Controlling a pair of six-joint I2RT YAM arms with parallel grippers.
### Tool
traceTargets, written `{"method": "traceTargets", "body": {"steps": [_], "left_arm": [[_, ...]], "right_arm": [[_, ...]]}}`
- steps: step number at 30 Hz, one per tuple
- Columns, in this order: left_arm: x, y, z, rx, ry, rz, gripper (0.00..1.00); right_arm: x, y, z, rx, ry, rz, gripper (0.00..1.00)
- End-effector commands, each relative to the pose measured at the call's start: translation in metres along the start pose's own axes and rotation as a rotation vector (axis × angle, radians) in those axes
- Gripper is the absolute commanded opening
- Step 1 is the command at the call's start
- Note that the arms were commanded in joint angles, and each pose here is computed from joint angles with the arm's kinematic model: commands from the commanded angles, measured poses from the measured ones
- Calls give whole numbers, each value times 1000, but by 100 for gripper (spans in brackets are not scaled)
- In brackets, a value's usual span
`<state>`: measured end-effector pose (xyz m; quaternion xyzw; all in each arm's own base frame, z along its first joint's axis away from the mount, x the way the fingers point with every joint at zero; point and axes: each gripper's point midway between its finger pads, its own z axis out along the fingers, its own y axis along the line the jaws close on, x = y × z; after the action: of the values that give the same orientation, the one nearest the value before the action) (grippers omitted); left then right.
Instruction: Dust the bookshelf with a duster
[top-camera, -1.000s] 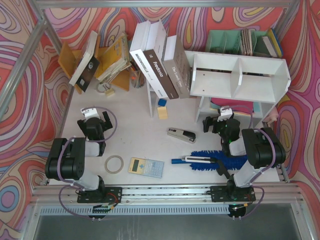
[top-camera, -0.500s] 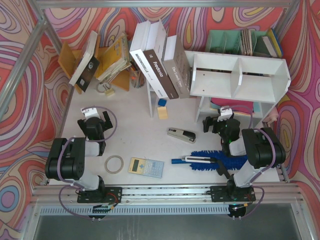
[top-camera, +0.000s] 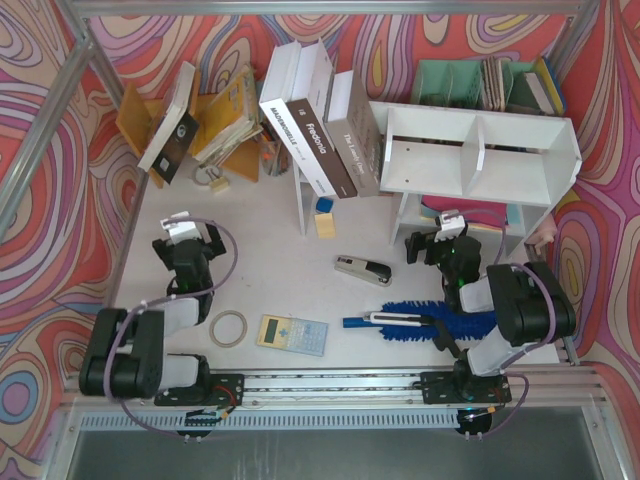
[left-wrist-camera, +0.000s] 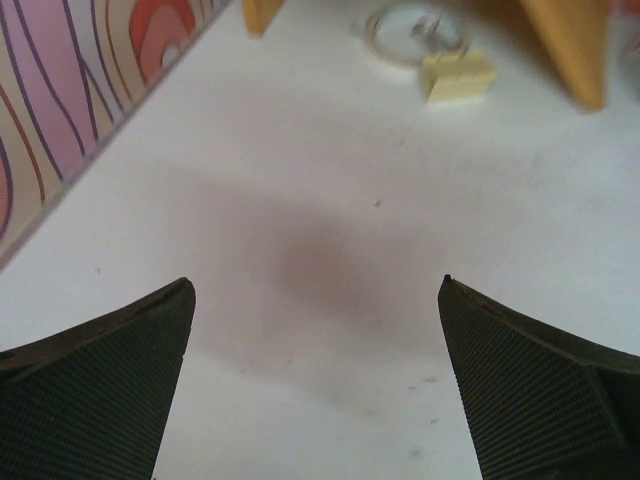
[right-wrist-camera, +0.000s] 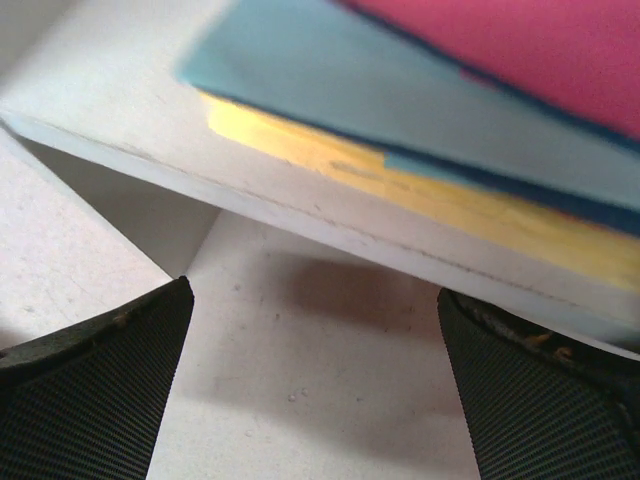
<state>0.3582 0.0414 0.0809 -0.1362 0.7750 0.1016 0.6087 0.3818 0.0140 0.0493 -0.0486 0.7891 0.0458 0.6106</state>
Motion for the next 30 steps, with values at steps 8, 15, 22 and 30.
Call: {"method": "traceTargets", "body": {"steps": [8,15,22,30], "left_arm": [[-64,-13,-58,-93,-145,-70,98],[-87,-42,-92,45,-108,-273,98],[-113,-40,-135,122,3,-455,98],[-133,-24,-180,230,-49,-649,99]], "right_arm": [[-64,22,-30,23,-153,-46,99],[-83,36,-54,14,-113,135,99],[-117,61,-98,-101,-183,295,99],[-122,74,-129,-135,-132,507,99]]}}
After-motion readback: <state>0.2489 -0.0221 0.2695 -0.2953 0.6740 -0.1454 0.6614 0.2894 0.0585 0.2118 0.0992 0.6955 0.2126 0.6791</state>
